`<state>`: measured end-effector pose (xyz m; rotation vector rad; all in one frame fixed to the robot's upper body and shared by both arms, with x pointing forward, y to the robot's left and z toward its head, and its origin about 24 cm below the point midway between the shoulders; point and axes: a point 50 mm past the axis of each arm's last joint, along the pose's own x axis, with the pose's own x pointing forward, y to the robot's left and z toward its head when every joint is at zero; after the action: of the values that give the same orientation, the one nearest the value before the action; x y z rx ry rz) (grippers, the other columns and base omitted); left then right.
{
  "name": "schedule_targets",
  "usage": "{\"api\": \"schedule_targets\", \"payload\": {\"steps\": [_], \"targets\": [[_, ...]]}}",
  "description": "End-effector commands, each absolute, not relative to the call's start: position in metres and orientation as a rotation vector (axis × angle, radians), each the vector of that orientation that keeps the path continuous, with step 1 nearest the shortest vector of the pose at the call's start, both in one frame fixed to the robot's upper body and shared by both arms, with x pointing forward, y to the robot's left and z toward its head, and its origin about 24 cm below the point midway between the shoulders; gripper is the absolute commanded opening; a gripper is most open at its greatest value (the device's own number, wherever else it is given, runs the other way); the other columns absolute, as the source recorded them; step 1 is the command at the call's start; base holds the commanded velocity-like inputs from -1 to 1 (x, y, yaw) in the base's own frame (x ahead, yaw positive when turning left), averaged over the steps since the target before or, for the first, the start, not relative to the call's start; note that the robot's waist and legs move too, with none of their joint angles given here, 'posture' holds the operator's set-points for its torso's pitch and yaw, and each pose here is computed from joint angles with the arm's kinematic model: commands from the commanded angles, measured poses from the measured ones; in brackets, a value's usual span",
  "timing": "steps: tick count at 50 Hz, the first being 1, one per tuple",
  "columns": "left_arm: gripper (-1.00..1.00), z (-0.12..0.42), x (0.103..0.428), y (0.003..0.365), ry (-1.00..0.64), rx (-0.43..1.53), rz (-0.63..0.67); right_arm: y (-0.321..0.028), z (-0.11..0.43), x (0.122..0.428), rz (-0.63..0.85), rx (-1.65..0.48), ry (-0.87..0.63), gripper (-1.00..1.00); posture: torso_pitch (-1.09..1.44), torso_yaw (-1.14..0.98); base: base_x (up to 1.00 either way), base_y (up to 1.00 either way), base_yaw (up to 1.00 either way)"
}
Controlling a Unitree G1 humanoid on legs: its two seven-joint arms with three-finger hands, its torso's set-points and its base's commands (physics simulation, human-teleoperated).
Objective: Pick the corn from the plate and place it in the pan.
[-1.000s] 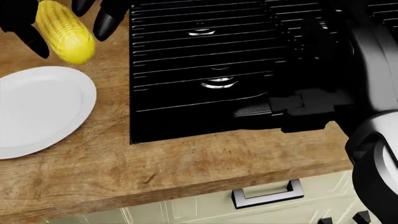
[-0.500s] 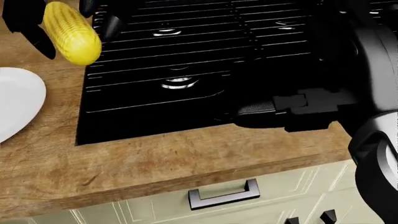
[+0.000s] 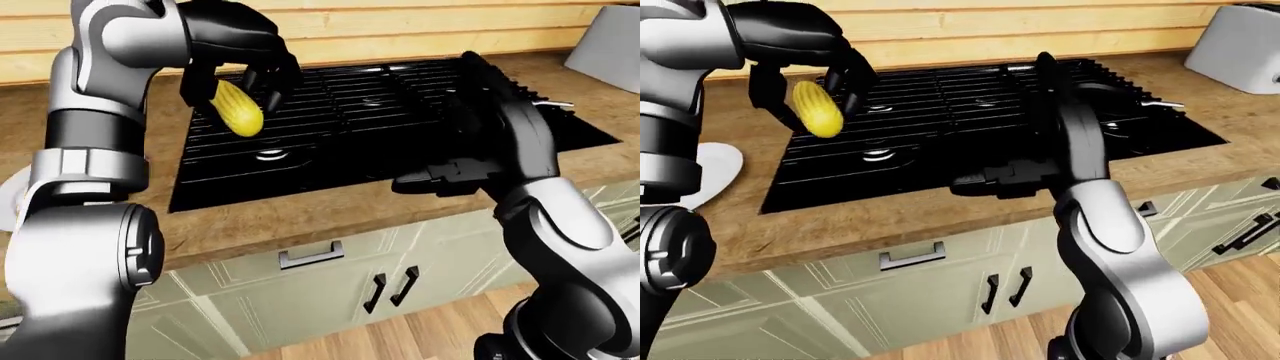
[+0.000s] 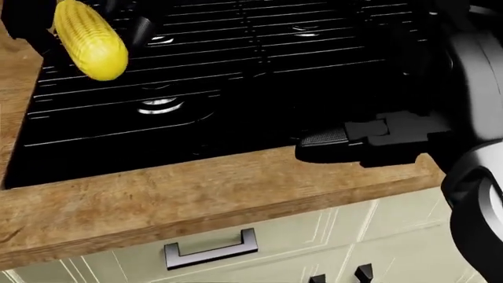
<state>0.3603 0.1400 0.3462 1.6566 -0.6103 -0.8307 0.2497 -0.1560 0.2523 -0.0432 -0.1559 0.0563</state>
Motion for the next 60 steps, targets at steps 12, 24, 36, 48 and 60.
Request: {"api": "schedule_targets", "payload": {"steps": [12,24,36,48,60], "targets": [[-0.95,0.3719,0.3496,0.1444,-0.692,1.663,-0.744,-0.152,0.2658,0.2451,0.069,-0.047,-0.237,1.0,0.0,0.0,0.0,-0.25,0.0],[-0.95,0.3728,0.35,0.143,-0.695,1.659,-0.746,-0.153,0.2646,0.2457,0.069,-0.046,-0.235,1.0,0.0,0.0,0.0,-0.25,0.0],[-0.95,0.3723,0.3498,0.1421,-0.695,1.658,-0.75,-0.1532,0.2649,0.2453,0.068,-0.045,-0.236,1.0,0.0,0.0,0.0,-0.24,0.0],[-0.94,0.3723,0.3491,0.1422,-0.695,1.655,-0.749,-0.1522,0.2664,0.2441,0.07,-0.047,-0.238,1.0,0.0,0.0,0.0,-0.25,0.0],[-0.95,0.3709,0.3491,0.1411,-0.698,1.653,-0.753,-0.1535,0.2677,0.2434,0.064,-0.044,-0.235,1.0,0.0,0.0,0.0,-0.25,0.0]]}}
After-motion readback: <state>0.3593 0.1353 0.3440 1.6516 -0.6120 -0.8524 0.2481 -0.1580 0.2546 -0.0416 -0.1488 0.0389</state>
